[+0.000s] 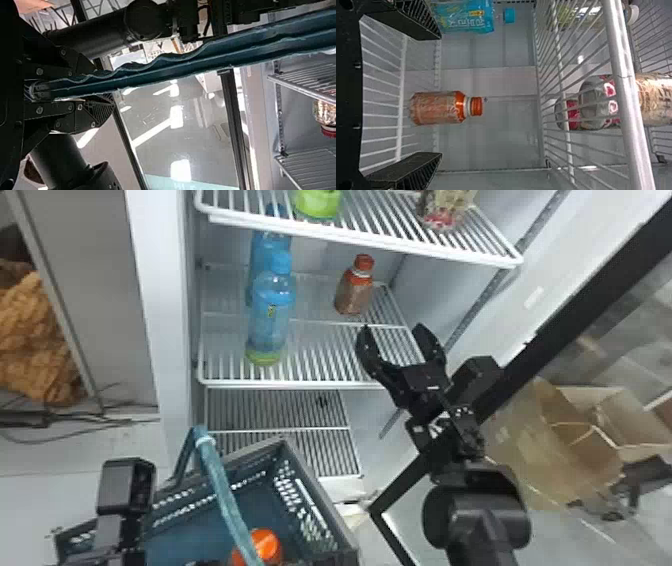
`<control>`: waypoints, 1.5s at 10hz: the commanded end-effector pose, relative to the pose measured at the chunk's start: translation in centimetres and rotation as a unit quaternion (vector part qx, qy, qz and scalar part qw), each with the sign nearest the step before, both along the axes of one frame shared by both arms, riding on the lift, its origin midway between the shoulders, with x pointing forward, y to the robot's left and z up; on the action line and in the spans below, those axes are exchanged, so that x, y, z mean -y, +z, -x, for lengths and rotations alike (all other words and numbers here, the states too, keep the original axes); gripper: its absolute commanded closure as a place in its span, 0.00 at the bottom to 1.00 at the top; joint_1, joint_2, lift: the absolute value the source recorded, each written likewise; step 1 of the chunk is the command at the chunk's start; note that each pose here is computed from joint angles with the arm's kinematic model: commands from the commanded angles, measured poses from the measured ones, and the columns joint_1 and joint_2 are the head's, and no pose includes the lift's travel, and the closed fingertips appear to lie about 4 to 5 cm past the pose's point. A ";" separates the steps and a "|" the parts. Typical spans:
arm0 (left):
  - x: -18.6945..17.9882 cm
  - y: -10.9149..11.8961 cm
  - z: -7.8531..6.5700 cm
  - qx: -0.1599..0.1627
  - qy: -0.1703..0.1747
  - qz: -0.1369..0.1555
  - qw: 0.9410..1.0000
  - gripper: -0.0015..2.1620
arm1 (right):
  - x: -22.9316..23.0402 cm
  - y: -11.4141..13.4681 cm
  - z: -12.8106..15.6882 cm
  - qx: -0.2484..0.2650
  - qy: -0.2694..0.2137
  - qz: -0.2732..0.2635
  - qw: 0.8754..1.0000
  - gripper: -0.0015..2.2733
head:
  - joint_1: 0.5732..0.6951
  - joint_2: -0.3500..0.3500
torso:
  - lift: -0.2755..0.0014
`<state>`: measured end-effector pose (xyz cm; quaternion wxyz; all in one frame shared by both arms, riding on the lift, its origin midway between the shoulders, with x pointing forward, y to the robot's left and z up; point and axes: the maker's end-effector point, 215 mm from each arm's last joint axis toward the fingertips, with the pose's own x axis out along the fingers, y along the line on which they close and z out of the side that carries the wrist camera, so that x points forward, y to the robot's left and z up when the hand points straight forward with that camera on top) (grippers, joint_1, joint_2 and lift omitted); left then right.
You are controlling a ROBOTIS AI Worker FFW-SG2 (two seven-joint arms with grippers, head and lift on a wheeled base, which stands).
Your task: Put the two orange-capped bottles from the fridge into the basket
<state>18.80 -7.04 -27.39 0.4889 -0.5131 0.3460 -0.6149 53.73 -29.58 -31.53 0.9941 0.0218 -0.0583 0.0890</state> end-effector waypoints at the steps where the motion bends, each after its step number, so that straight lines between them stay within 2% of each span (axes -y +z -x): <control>1: 0.0 0.0 0.0 -0.001 0.001 0.000 1.000 0.54 | -0.4 0.2 -1.5 0.004 0.000 -0.002 1.000 0.00 | 1.00 0.00 | 0.15; 5: 0.0 0.1 0.0 0.000 0.000 0.002 1.000 0.54 | 0.2 -0.9 -5.8 -0.010 -0.021 -0.012 1.000 0.00 | 1.00 0.00 | 0.15; 12: 0.0 0.1 0.1 -0.002 0.000 0.002 1.000 0.54 | -0.7 -1.5 -13.5 -0.038 -0.048 0.014 0.998 0.00 | 1.00 0.00 | 0.15; 15: 0.2 0.4 0.0 0.002 -0.001 0.006 1.000 0.54 | -0.4 -1.7 -15.5 -0.050 -0.057 0.018 0.997 0.00 | 1.00 0.00 | 0.15</control>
